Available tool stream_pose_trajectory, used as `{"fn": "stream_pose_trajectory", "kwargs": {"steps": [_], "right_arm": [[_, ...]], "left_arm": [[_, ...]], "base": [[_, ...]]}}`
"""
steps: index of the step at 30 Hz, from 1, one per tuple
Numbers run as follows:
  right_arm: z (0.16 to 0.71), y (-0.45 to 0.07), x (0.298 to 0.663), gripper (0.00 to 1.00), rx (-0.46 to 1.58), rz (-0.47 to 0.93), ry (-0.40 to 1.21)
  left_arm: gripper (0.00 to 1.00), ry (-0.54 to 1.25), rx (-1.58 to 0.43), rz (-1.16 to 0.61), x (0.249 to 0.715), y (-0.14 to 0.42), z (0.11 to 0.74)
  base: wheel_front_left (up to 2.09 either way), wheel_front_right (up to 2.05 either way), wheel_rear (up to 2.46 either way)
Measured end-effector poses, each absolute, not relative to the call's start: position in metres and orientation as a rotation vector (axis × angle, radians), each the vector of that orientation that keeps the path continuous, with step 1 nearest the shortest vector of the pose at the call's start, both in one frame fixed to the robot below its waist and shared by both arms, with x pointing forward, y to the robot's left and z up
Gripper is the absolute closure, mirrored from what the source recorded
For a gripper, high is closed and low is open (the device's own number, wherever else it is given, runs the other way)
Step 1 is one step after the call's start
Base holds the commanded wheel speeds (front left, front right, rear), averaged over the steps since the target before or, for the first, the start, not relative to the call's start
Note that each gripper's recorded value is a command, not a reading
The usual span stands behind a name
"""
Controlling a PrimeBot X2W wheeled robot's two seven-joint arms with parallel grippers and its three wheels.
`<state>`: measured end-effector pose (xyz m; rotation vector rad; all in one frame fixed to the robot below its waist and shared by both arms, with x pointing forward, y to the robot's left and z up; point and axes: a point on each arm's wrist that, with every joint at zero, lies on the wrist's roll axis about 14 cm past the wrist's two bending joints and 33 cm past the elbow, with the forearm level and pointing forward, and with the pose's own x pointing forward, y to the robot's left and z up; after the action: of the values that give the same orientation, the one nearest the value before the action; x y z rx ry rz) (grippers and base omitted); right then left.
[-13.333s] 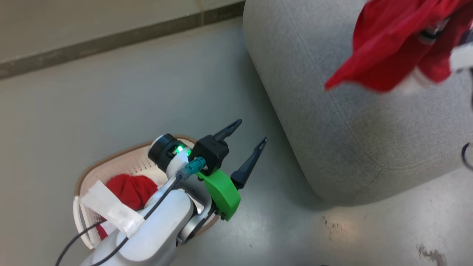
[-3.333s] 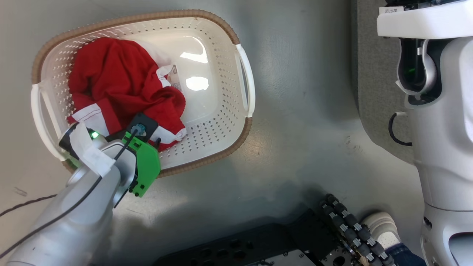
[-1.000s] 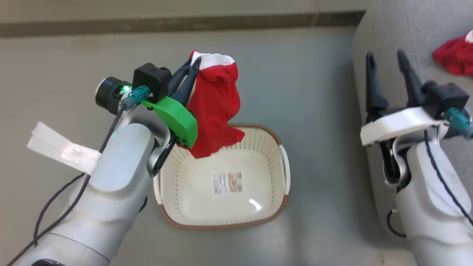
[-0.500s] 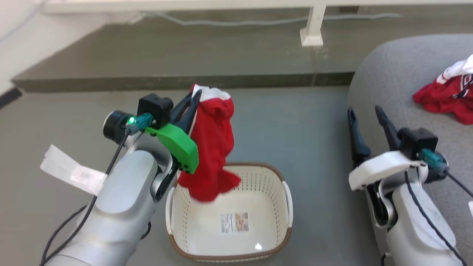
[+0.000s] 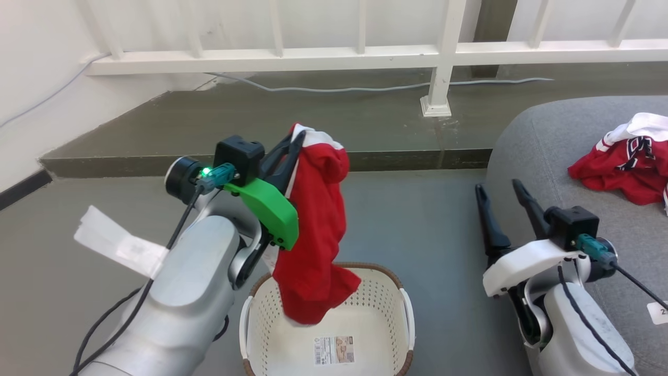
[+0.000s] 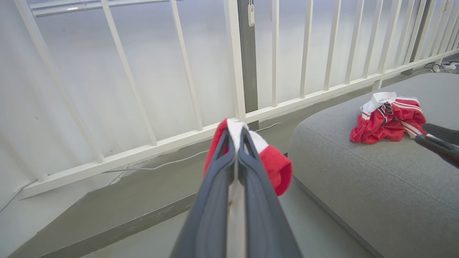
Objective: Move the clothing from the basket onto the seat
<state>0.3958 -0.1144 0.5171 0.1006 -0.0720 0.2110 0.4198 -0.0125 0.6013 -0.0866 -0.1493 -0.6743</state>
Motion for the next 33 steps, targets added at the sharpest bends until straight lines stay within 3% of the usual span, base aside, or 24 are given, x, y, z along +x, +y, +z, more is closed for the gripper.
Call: {"fn": "stream_pose_trajectory", "kwargs": {"steps": [20,33], "right_arm": [[0.489,-0.008,0.362,0.00,0.003,0.611,0.039],[0.475,0.038,0.343,0.00,-0.056,0.792,0.088]], "left_arm": [[1.00,-0.121,-0.039,-0.831,0.393,-0.058,0.599],[1.00,-0.143,-0.027,-0.852,0.385,-0.058,0.608]], "base": [[0.00,0.00,0.00],[0.00,0.00,0.00]]}}
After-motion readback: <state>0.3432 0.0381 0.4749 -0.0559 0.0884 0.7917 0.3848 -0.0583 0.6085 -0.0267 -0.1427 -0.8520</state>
